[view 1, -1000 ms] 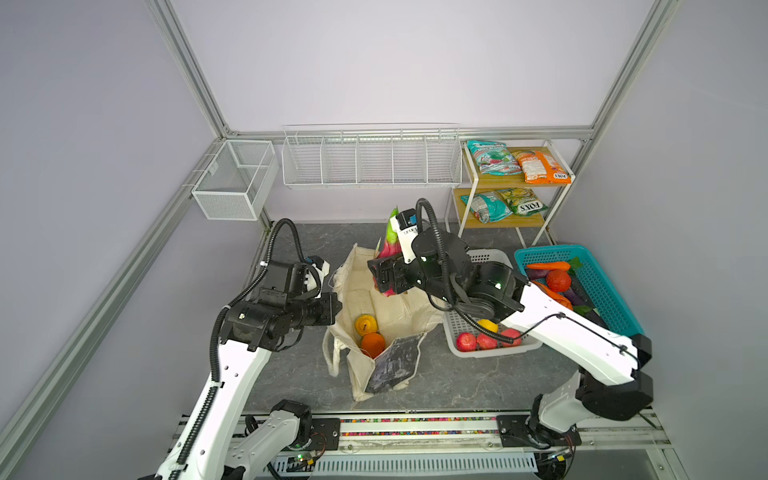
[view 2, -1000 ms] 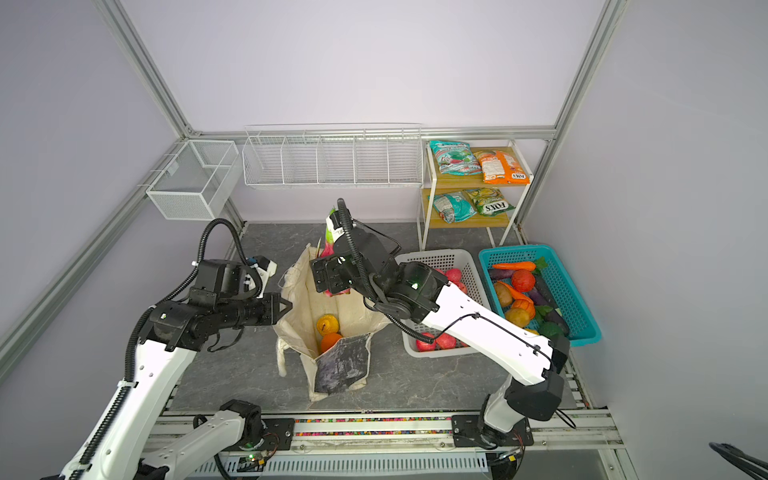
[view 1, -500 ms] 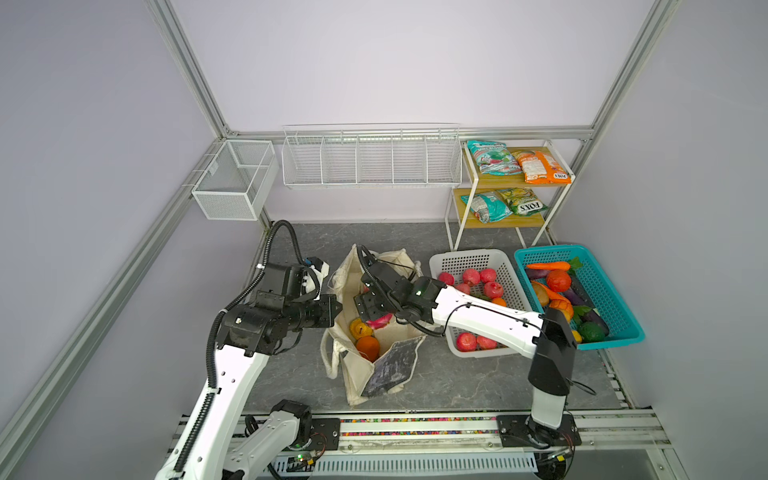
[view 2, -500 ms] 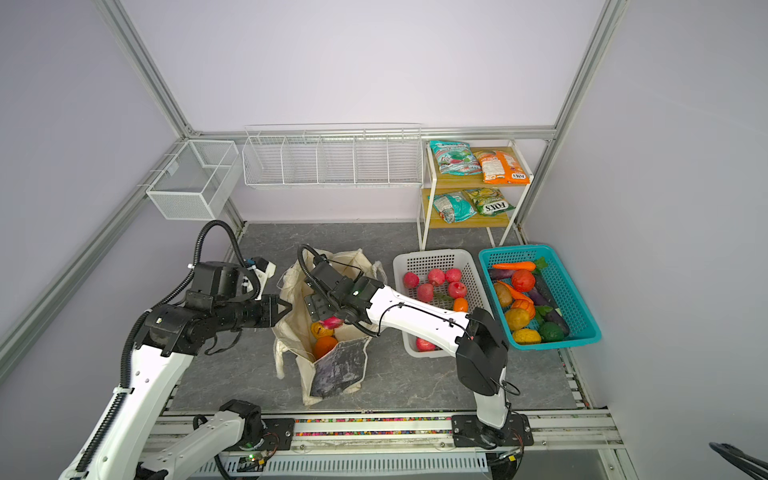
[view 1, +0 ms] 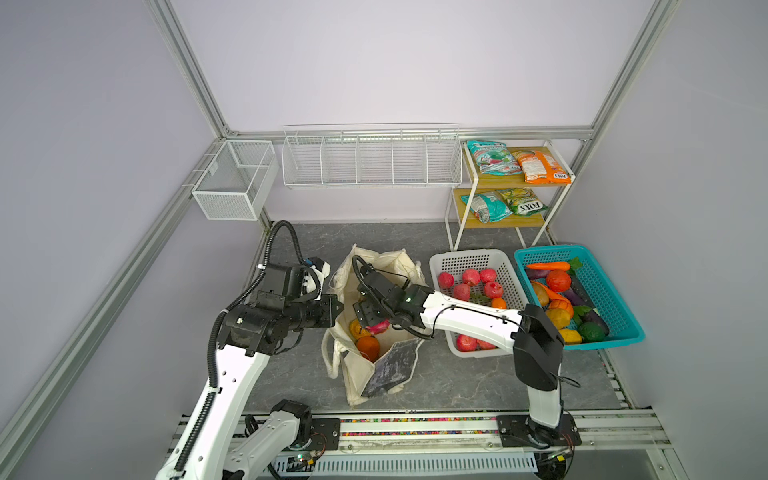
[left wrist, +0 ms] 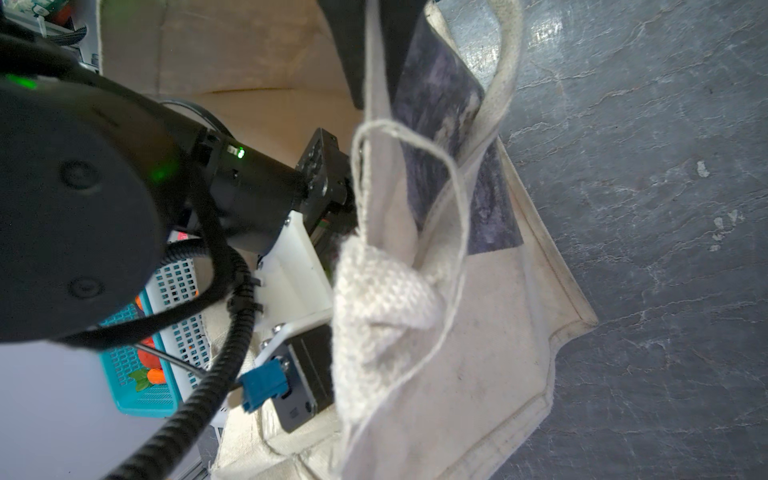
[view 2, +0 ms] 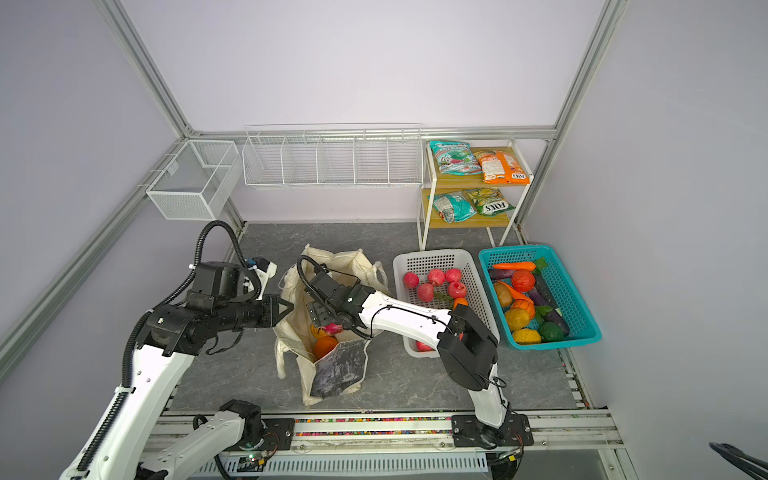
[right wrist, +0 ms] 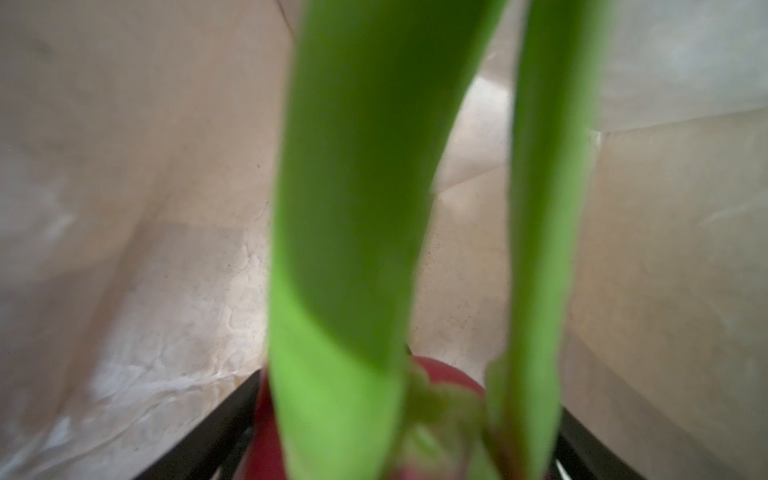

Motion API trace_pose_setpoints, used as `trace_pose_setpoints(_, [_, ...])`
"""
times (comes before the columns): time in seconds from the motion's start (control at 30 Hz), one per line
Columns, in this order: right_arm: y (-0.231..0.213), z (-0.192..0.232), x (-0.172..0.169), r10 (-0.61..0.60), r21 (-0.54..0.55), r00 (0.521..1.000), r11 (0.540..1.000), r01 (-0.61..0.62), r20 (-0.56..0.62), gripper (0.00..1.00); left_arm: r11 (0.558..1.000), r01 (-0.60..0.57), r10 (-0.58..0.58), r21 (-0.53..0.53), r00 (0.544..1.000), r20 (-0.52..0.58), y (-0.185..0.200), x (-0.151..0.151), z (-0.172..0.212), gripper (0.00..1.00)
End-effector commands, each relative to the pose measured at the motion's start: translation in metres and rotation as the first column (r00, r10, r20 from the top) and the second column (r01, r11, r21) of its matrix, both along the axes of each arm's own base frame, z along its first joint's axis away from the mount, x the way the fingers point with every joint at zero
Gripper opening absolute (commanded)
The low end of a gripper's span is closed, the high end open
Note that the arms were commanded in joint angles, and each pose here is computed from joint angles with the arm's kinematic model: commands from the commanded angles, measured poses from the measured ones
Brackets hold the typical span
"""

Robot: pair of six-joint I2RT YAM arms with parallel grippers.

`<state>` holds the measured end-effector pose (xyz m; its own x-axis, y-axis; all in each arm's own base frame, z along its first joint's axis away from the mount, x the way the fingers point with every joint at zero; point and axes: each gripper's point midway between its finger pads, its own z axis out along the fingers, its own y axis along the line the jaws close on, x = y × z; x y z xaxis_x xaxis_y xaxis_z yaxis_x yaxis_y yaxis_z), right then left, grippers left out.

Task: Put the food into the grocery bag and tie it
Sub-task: 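Raise the right gripper out of the tote and back toward the basket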

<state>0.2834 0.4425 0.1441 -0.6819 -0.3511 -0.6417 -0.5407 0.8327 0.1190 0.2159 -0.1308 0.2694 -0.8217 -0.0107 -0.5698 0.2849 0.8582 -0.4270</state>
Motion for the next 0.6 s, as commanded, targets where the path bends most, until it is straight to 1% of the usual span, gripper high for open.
trace_pose_setpoints(0.0, [0.005,0.009,0.003,0.019,0.030,0.999,0.999,-0.021,0.038,0.97,0.999,0.023,-0.022,-0.024,0.999,0.029,-0.005,0.001,0.006,0.00])
trace_pose_setpoints(0.07, [0.005,0.012,0.003,0.016,0.053,0.999,0.998,-0.019,0.048,1.00,1.000,0.023,-0.022,-0.022,0.999,0.027,-0.005,0.001,0.006,0.00])
trace_pose_setpoints(0.13, [0.006,0.014,0.003,0.016,0.064,0.999,0.998,-0.019,0.049,0.99,1.000,0.021,-0.021,-0.017,0.999,0.028,-0.004,0.001,0.006,0.00])
trace_pose_setpoints(0.2, [0.002,0.017,0.006,-0.004,0.047,0.998,0.999,0.002,0.061,0.88,1.000,0.021,-0.021,-0.016,0.999,0.028,-0.004,0.001,0.005,0.00])
trace_pose_setpoints(0.33, [-0.003,0.023,0.009,-0.024,0.012,0.996,1.000,0.023,0.090,0.87,1.000,0.020,-0.020,-0.017,0.999,0.029,-0.004,0.001,0.006,0.00])
trace_pose_setpoints(0.57, [-0.002,0.048,0.007,-0.014,0.063,0.993,0.998,0.007,0.113,0.87,1.000,0.021,-0.021,-0.015,0.999,0.028,-0.004,0.001,0.005,0.00])
